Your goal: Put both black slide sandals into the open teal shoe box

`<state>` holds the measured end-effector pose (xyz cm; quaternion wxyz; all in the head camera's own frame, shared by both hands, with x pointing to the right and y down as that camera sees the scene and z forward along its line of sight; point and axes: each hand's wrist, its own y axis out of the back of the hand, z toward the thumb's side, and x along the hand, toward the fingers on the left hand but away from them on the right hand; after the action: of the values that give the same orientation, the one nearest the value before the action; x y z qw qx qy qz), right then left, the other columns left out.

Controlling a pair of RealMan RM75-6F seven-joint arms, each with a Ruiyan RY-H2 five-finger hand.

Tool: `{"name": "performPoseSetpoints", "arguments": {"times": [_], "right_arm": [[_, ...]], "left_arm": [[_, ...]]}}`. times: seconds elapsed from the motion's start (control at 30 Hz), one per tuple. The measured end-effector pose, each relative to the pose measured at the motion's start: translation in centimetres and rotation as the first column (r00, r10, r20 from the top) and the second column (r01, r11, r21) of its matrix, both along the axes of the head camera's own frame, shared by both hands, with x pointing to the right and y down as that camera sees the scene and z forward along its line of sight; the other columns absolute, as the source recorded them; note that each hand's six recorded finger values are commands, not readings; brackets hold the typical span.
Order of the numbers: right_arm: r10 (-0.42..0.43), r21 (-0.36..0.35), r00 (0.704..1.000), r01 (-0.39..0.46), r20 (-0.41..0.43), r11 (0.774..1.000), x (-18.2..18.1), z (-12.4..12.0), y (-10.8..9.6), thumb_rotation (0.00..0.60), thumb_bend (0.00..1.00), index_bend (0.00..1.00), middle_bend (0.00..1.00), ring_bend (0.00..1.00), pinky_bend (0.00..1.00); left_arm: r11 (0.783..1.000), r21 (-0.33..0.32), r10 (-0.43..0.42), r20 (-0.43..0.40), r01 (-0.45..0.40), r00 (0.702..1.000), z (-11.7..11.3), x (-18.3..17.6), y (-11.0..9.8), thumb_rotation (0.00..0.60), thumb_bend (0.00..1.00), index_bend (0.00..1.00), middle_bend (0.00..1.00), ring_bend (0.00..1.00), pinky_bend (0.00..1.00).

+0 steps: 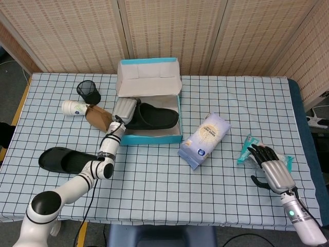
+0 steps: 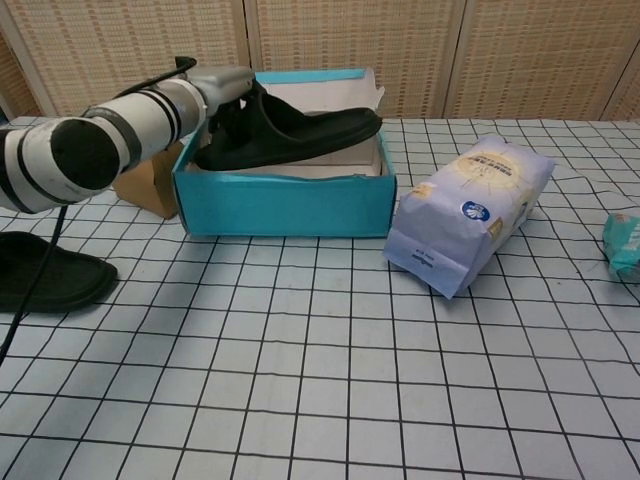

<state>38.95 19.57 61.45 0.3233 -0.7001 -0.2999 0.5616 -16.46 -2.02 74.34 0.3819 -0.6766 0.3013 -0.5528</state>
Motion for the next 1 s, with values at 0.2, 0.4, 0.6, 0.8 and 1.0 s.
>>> {"name": "performPoseSetpoints", "arguments": {"times": [0.2,0.4,0.6,0.8,1.0], "right_arm": [[-0.046,0.028,0.999,0.045,0.028,0.999,-1.4,-0.5,-1.0,0.6,0.25,0.0,0.0,0.0,0.0],[-0.1,0.136,0.99,0.087,0.097,0.987,-4.4,-1.7,-3.7,0.6,0.25,0.0,0.0,0.0,0.0],[-0.174,0.269,0.968,0.121,0.182,0.956,-9.4,-1.5,-7.8,0.6,0.25,0.06,0.0,0.0,0.0],[-0.265,0.39,0.948,0.179,0.177,0.903,-14.9,-0.2,-11.6,0.6,0.25,0.1,0.0,0.0,0.0],[-0.344,0.46,0.929,0.248,0.136,0.852,-20.3,1.3,-14.0,0.6,0.25,0.15,0.0,0.0,0.0]], "left_arm": [[1.0,-0.021,-0.015,0.116,0.018,0.993,-0.4,-2.2,0.9,0.6,0.51,0.58,0.7,0.59,0.63],[0.994,-0.076,-0.068,0.119,0.077,0.991,-1.6,-4.0,1.6,0.6,0.51,0.57,0.69,0.59,0.61],[0.987,-0.099,-0.126,0.036,0.129,0.991,-2.8,-4.2,1.0,0.6,0.51,0.57,0.7,0.59,0.6],[0.97,-0.168,-0.18,-0.02,0.174,0.983,-2.8,-4.5,0.9,0.6,0.51,0.57,0.7,0.59,0.61],[0.956,-0.223,-0.2,-0.017,0.191,0.98,-2.5,-5.0,1.0,0.6,0.51,0.57,0.69,0.59,0.6]]}}
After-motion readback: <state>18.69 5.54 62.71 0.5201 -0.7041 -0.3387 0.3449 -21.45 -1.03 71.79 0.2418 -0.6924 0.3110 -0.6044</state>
